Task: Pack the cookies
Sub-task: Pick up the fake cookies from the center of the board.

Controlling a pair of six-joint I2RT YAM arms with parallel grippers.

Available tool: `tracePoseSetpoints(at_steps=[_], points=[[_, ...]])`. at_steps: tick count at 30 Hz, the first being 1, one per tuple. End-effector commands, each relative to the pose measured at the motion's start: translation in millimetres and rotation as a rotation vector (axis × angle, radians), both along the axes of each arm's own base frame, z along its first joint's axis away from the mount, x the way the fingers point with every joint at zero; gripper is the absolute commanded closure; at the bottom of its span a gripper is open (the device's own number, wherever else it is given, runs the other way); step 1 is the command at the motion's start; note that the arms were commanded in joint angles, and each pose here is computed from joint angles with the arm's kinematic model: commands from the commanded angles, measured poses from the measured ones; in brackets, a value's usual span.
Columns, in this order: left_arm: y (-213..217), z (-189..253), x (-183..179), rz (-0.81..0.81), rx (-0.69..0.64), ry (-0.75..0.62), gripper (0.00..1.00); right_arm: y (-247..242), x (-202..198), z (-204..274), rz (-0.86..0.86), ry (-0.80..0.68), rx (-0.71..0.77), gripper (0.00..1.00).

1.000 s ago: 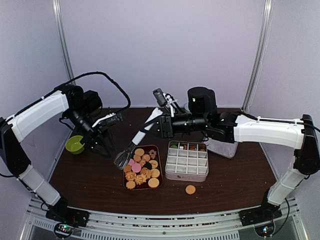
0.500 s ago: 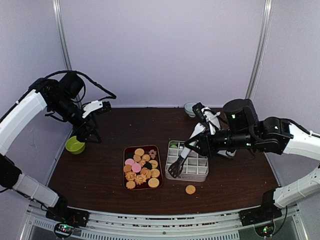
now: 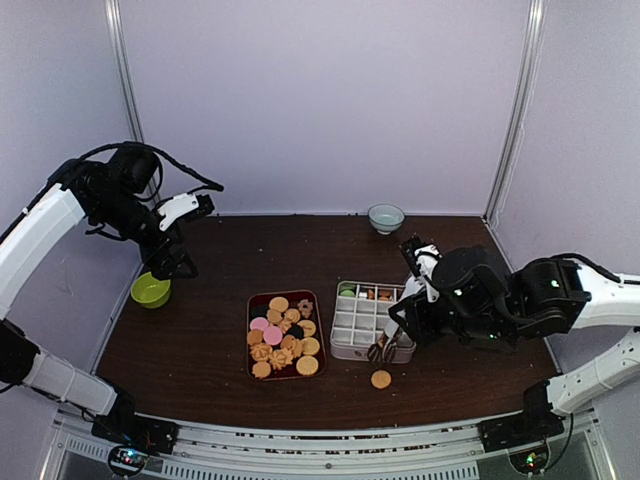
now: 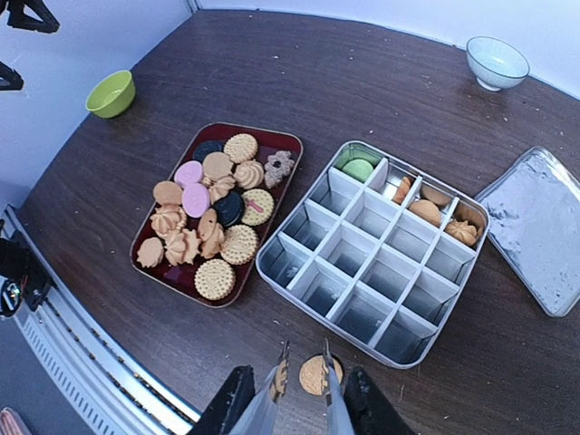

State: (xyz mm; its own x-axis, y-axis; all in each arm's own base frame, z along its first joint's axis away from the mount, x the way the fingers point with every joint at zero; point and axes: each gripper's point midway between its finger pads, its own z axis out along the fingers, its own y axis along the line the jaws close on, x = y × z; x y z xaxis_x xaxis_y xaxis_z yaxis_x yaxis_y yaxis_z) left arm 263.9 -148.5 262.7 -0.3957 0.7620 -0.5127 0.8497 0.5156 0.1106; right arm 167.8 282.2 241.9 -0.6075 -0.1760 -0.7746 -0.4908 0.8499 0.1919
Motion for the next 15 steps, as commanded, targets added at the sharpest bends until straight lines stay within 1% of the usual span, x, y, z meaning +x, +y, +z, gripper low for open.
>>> tracePoseSetpoints(at_steps=[1,6,15], points=[[-1.0,0.9,8.6,0.02,-0.013,-0.02,0.03,-5.5,7.2,4.4,-0.137,-0.057,-0.009,0.67],[-1.4,0.8,6.5,0.015,-0.015,-0.012,0.03,4.3,3.6,3.4,-0.15,-0.064,-0.002,0.64],[-1.3,2.0,5.1,0.013,-0.017,-0.014,0.05,6.0,-0.9,-9.3,-0.167,-0.068,-0.019,0.63]])
